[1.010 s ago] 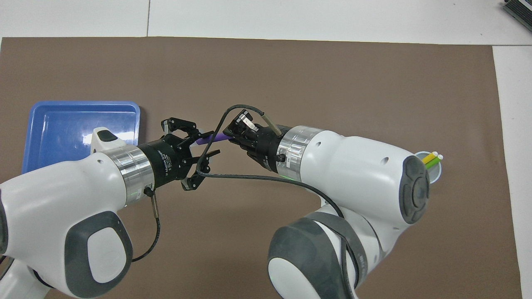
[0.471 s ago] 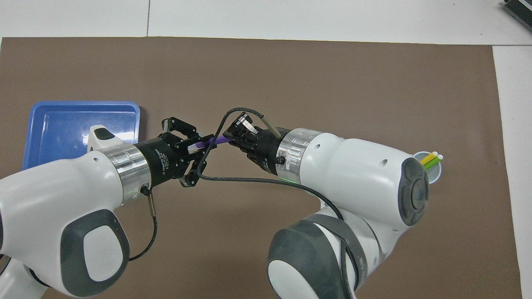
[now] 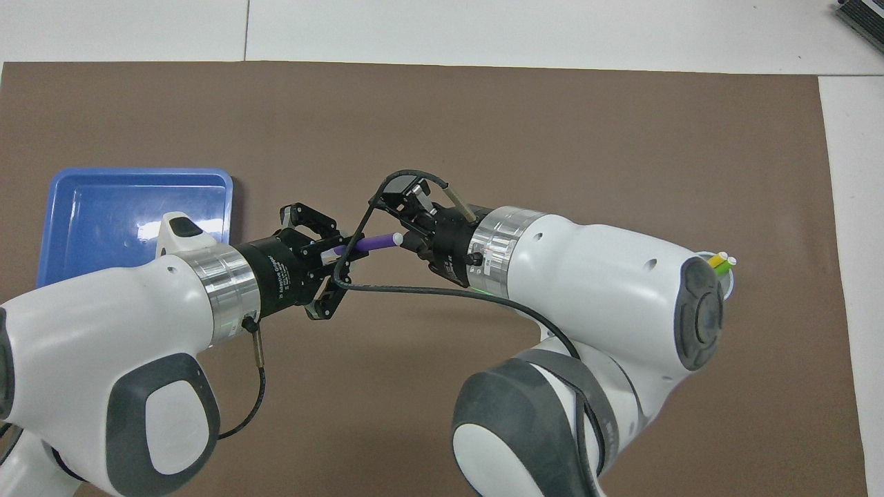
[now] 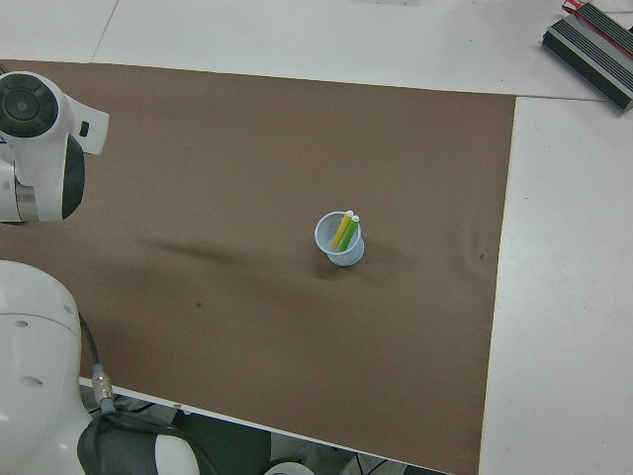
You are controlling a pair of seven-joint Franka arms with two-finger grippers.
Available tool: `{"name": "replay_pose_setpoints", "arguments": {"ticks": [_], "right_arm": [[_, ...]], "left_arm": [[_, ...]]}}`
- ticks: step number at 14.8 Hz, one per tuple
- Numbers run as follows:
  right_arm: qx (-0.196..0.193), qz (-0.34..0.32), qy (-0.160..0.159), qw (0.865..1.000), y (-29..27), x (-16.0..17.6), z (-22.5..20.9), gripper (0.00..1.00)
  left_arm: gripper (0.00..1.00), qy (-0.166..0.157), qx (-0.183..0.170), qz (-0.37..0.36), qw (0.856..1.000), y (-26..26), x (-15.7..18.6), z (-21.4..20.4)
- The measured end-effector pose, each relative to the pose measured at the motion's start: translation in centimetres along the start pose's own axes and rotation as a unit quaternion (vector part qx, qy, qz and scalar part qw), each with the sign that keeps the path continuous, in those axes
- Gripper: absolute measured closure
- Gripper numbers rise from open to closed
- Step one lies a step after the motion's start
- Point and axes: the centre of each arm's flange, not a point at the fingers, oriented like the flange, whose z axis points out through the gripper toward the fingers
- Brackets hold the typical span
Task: Right arm passes pens to left for tray arrangement
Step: 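Close the left gripper on the pen and open the right gripper, then place the purple pen in the tray while the right gripper returns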
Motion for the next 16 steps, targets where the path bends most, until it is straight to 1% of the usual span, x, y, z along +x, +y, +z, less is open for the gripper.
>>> {"name": "replay_pose_setpoints", "arguments": {"ticks": [1,2,3,5,6,7,9,10,11,12,14,15,16], "right_arm": [[-0.004,-0.006,-0.001,1.0,0.1,0.3,0.0,0.13],[-0.013,-0.018,-0.004,1.0,0.3,0.8,-0.1,0.04],[-0.026,-0.039,-0.01,0.999,0.6,1.5,-0.2,0.0],[-0.06,-0.095,-0.028,0.993,1.7,3.8,-0.8,0.0],[-0.079,-0.129,-0.04,0.988,2.5,5.3,-1.3,0.0],[-0.096,-0.163,-0.054,0.98,3.3,7.0,-2.2,0.0],[-0.132,-0.225,-0.075,0.962,5.1,10.1,-4.0,0.0],[-0.154,-0.256,-0.084,0.951,6.1,11.6,-5.0,0.0],[-0.178,-0.294,-0.091,0.935,7.2,13.1,-6.0,0.0],[-0.2,-0.336,-0.1,0.915,8.1,14.4,-6.9,0.0],[-0.242,-0.416,-0.119,0.868,10.0,16.6,-8.3,0.0],[-0.255,-0.454,-0.13,0.844,11.1,17.7,-9.0,0.0],[-0.26,-0.494,-0.144,0.817,12.2,18.8,-9.7,0.0]], "left_arm": [[0.83,0.0,0.002,0.006,1.0,0.0,0.0,0.0],[0.83,0.001,0.007,0.018,1.0,-0.1,0.0,0.1],[0.83,0.002,0.016,0.04,0.999,-0.3,0.2,0.2],[0.83,0.003,0.045,0.096,0.994,-0.6,0.7,0.4],[0.83,0.005,0.061,0.133,0.989,-0.5,1.4,0.3],[0.83,0.011,0.081,0.177,0.981,-0.4,2.4,0.0],[0.83,0.023,0.123,0.26,0.957,0.2,4.6,-1.3],[0.83,0.03,0.142,0.3,0.943,0.6,5.7,-2.2],[0.83,0.037,0.16,0.338,0.927,1.1,6.8,-3.1],[0.83,0.042,0.175,0.372,0.911,1.4,7.8,-3.9],[0.83,0.053,0.204,0.437,0.875,1.8,9.7,-4.9],[0.83,0.061,0.221,0.469,0.853,1.9,10.6,-5.4],[0.83,0.068,0.237,0.502,0.829,2.1,11.4,-5.9]]}}
